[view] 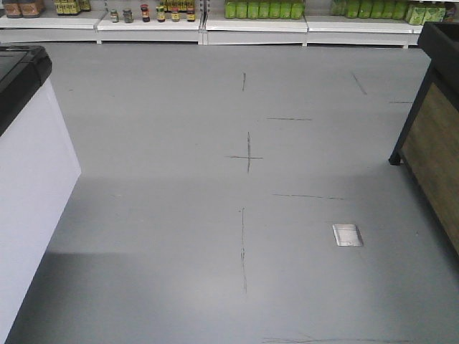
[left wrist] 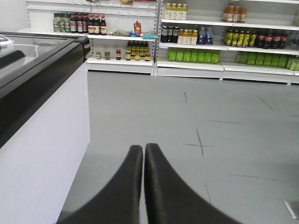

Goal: Pick three apples into basket with both arms
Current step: 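Drive the base forward along the aisle toward the fruit tables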

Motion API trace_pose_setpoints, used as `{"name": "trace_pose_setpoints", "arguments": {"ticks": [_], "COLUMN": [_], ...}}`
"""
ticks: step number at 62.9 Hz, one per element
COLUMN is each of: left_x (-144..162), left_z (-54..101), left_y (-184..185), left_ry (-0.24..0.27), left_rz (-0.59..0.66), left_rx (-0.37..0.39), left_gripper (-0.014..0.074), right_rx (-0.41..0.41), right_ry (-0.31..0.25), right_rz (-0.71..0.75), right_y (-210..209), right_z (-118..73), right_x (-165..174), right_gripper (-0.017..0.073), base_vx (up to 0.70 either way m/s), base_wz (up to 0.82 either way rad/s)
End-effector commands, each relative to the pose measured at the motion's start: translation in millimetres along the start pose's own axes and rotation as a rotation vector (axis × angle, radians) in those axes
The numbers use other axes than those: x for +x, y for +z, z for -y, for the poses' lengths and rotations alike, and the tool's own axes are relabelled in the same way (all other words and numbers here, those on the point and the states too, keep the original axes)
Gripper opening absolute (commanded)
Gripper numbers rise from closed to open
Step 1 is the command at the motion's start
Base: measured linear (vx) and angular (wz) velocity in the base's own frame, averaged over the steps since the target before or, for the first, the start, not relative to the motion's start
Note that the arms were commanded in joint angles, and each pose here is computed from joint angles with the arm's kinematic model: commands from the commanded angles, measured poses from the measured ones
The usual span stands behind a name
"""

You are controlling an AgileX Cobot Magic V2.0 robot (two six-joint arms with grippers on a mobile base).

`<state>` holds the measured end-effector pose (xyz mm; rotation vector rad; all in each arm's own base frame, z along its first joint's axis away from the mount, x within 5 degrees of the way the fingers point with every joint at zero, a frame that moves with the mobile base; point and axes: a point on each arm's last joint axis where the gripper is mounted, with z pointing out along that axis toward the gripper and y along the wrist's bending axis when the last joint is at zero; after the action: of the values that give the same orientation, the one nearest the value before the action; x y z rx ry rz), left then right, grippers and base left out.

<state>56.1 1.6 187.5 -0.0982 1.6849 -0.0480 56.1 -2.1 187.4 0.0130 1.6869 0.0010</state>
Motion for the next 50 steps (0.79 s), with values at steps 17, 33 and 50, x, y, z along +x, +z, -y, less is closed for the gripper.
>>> {"name": "trace_pose_setpoints", "arguments": {"ticks": [17, 33, 50], "left_x": [-6.4, -6.4, -6.4], "left_z": [0.6, 0.6, 0.6], "left_y": [-1.2, -1.2, -1.2], "left_ry": [-0.008, -0.008, -0.008], "left_rz": [0.088, 0.088, 0.088], "left_rx": [0.009, 0.009, 0.009], "left_gripper": [-0.0006, -0.0006, -0.0006], "right_rx": [-0.010, -0.009, -0.009], "right_ry": [-0.018, -0.018, -0.018], "right_rz": [0.071, 0.069, 0.069], "right_y": [-0.3, -0.3, -0.3], "right_z": [-1.1, -1.1, -1.1], "right_x": [-2.9, -2.7, -2.7], "right_gripper": [-0.0004, -0.0004, -0.0004], "base_vx": [0.14, 0.14, 0.14], "base_wz": [-0.16, -0.08, -0.06]}}
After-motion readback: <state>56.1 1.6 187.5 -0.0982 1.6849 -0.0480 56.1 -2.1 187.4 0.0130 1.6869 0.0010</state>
